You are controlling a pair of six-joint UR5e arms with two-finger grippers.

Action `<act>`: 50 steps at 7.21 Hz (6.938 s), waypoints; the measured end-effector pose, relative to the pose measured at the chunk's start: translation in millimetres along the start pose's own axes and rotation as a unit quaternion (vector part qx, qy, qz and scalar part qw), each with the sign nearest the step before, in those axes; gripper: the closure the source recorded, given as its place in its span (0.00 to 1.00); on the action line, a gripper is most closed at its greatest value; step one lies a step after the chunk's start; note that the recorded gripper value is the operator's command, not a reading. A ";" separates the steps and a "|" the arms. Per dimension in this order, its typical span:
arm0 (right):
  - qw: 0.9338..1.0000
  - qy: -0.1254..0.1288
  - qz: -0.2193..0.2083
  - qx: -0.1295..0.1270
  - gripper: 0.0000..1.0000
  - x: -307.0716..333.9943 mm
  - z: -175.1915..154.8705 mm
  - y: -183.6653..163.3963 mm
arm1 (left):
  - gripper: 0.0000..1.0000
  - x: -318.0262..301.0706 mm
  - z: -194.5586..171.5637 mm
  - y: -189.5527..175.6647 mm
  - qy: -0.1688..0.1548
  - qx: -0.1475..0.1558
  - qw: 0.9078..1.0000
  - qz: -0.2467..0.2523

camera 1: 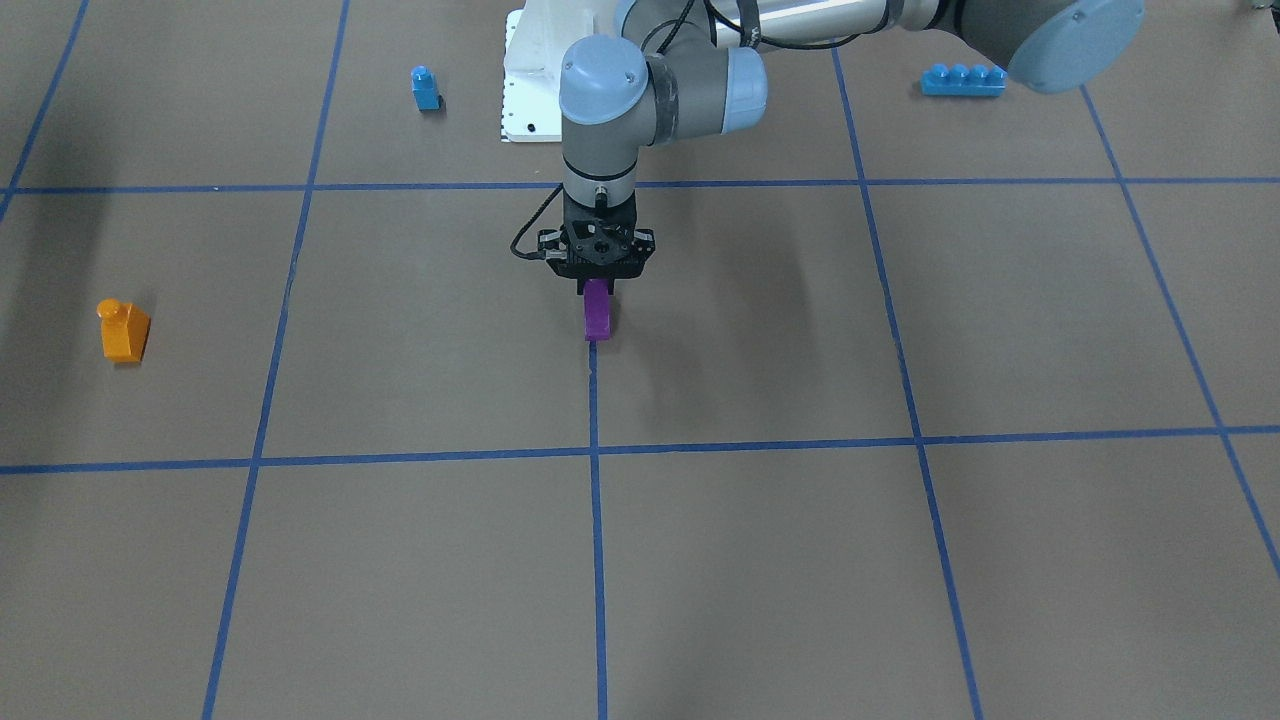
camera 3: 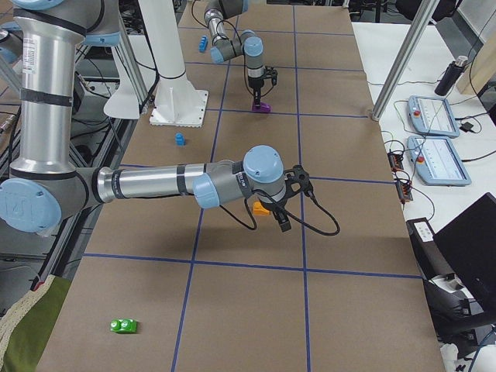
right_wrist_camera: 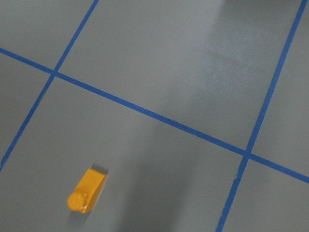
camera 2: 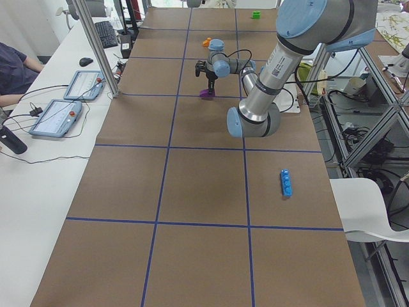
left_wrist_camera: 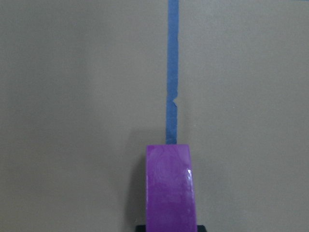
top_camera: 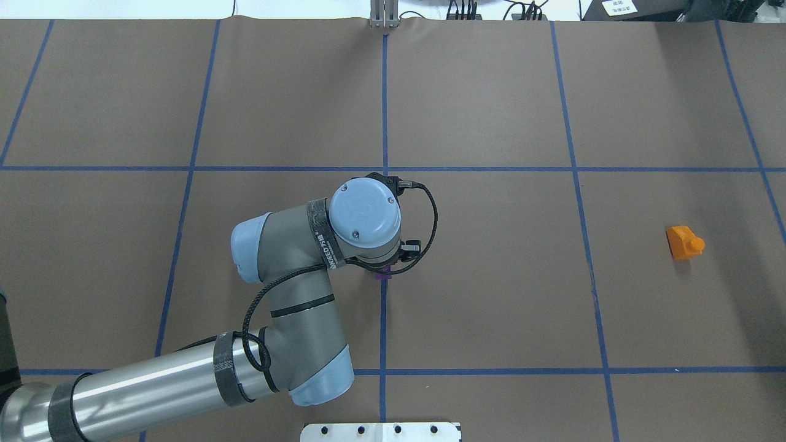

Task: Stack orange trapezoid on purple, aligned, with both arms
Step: 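Lower the purple block onto the table with the left gripper, then open the left gripper and lift it away from the purple block, then lower the right gripper onto the orange trapezoid block and grasp it, then carry the orange block with the right gripper over the purple block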

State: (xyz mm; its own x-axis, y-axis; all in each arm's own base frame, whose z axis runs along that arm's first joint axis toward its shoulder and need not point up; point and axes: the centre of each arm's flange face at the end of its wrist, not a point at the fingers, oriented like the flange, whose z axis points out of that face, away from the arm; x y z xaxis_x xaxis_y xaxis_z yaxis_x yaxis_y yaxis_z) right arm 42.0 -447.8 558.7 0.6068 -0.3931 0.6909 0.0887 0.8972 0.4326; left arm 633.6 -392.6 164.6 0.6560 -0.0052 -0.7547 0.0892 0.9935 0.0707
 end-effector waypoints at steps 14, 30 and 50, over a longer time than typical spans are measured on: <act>1.000 -0.001 -0.002 -0.002 0.00 -1.6 2.0 -1.1 | 0.81 10.3 10.7 -3.5 -0.012 0.009 1.000 0.027; 0.986 0.046 0.158 -0.026 0.02 -154.0 83.6 -9.1 | 0.00 -404.9 -233.1 -96.5 -0.048 -0.012 0.959 0.278; 0.984 0.045 0.174 0.008 1.00 -272.2 180.0 -58.0 | 0.00 -702.4 -274.6 -136.8 -0.065 -0.022 0.976 0.207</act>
State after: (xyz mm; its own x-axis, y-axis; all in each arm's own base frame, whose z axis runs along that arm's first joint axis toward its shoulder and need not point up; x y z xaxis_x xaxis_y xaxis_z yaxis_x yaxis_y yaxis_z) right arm -270.5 -429.1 449.7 0.6655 -0.0425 0.7452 -0.1493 0.9706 0.1887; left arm -45.2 -493.6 506.0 0.7191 0.3866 -0.5774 -0.2343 0.9172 0.3224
